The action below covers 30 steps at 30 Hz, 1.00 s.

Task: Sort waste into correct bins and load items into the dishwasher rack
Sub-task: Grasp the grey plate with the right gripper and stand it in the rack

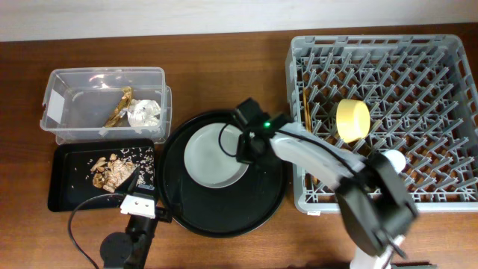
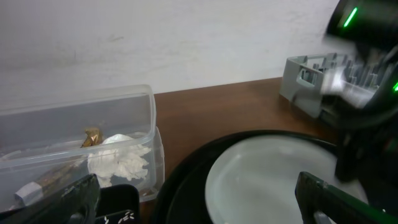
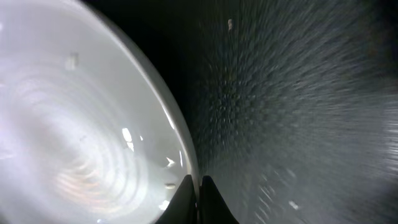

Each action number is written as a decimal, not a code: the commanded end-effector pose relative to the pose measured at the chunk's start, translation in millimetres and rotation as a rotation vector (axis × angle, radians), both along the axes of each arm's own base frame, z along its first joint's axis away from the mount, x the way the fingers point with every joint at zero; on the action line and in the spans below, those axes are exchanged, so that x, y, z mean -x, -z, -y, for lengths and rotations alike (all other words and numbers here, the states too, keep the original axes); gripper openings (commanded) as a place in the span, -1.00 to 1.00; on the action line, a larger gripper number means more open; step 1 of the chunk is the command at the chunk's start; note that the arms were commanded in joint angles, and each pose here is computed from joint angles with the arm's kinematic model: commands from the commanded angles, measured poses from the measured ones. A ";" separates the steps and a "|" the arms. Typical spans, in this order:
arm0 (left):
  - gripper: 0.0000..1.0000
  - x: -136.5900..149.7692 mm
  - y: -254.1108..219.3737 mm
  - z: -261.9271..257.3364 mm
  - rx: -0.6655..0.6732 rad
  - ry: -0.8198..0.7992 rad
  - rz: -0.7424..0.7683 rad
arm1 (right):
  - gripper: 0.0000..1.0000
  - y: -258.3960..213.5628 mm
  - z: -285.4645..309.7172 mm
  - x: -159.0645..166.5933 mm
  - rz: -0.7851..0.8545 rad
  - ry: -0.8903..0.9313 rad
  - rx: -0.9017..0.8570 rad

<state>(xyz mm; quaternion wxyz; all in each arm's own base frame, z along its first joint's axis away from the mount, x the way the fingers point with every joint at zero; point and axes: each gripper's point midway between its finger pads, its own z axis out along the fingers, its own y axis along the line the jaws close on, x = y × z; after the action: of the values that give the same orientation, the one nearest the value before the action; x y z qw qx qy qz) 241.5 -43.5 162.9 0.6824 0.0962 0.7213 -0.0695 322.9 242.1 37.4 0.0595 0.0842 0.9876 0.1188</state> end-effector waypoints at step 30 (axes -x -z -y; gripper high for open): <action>0.99 0.1 2.3 0.9 -0.011 0.008 0.000 | -0.14 -184.7 248.7 -138.6 0.644 0.141 1.369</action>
<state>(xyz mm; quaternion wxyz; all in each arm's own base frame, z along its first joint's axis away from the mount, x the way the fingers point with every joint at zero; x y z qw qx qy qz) 241.6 -43.4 162.6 0.6820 0.0962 0.7217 -0.0693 465.2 -12.0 218.0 0.4005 0.0624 0.7748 -0.4852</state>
